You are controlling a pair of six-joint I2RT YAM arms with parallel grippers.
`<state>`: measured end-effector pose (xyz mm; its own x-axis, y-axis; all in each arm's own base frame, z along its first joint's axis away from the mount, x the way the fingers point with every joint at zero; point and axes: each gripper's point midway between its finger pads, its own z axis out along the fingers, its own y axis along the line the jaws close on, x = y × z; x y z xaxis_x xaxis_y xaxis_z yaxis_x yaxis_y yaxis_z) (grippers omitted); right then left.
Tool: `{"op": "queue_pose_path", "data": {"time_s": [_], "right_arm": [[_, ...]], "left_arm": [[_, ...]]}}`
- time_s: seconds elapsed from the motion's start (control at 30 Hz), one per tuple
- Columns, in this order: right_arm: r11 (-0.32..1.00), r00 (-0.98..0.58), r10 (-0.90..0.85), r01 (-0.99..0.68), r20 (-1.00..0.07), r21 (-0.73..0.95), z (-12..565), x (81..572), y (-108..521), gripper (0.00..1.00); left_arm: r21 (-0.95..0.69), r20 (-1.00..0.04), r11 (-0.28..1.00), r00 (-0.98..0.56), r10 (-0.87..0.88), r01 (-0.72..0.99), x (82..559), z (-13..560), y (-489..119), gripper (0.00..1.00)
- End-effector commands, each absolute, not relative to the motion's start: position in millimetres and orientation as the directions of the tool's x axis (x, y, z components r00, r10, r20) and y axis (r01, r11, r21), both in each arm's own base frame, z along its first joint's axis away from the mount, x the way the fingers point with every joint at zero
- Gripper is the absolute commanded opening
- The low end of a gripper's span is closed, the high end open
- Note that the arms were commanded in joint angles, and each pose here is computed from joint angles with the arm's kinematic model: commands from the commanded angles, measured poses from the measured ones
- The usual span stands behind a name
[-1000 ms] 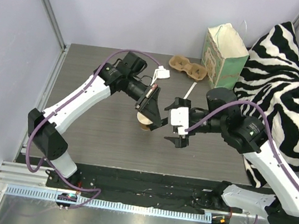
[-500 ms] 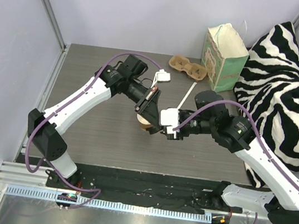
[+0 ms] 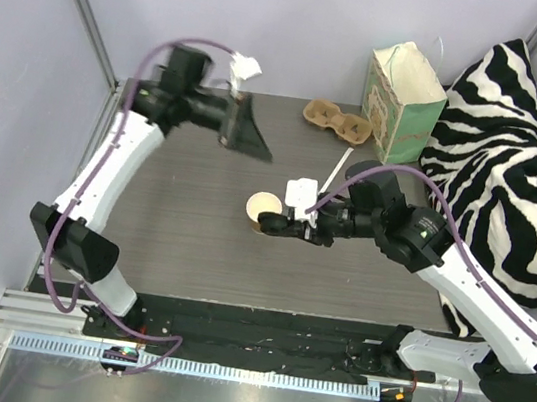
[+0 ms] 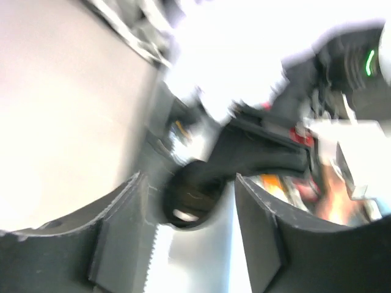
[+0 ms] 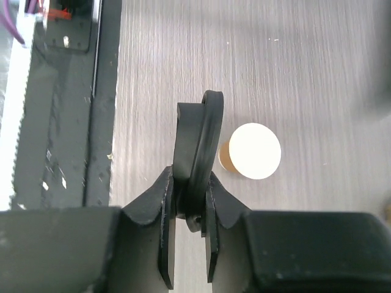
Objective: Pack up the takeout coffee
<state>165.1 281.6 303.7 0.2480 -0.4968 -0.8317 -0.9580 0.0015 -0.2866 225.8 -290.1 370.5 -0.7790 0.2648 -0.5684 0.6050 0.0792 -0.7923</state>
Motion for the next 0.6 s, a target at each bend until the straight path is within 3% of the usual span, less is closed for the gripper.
{"op": "queue_pose_path", "data": {"time_s": [0.0, 0.07, 0.13, 0.17, 0.2, 0.3, 0.43, 0.57], "right_arm": [[0.213, 0.057, -0.391, -0.965, -0.919, -0.15, 327.1, 194.2, 290.1, 0.04], [0.261, -0.079, -0.295, -0.965, -0.952, -0.001, 340.1, 202.2, 294.5, 0.04], [0.349, -0.276, -0.19, -0.916, -0.942, 0.198, 343.5, 232.4, 292.2, 0.04], [0.324, -0.326, -0.151, -0.908, -0.933, 0.264, 350.4, 234.6, 293.6, 0.04], [0.322, -0.376, -0.125, -0.891, -0.918, 0.321, 350.6, 241.7, 294.7, 0.04], [0.277, -0.556, -0.029, -0.803, -0.83, 0.528, 350.3, 258.3, 301.6, 0.04], [0.189, -0.647, 0.051, -0.742, -0.761, 0.643, 348.2, 266.6, 313.5, 0.04], [0.128, -0.736, 0.089, -0.66, -0.671, 0.74, 330.4, 267.1, 320.9, 0.05]], "left_arm": [[-0.696, -0.7, 0.354, -0.7, -0.14, 0.625, 332.0, 428.3, -210.6, 0.74], [-0.709, -0.694, 0.445, -0.655, -0.299, 0.548, 358.4, 440.1, -179.7, 0.92], [-0.699, -0.703, 0.512, -0.613, -0.362, 0.499, 362.7, 436.1, -153.1, 0.94], [-0.692, -0.702, 0.578, -0.59, -0.4, 0.433, 369.5, 429.0, -132.4, 0.98], [-0.619, -0.764, 0.647, -0.53, -0.368, 0.445, 364.7, 431.4, -121.1, 1.0], [-0.529, -0.817, 0.764, -0.467, -0.339, 0.37, 352.4, 427.6, -98.4, 1.0], [-0.576, -0.766, 0.768, -0.511, -0.389, 0.279, 339.8, 385.0, -86.2, 1.0], [-0.497, -0.796, 0.813, -0.533, -0.288, 0.303, 316.6, 354.1, -94.9, 1.0]]}}
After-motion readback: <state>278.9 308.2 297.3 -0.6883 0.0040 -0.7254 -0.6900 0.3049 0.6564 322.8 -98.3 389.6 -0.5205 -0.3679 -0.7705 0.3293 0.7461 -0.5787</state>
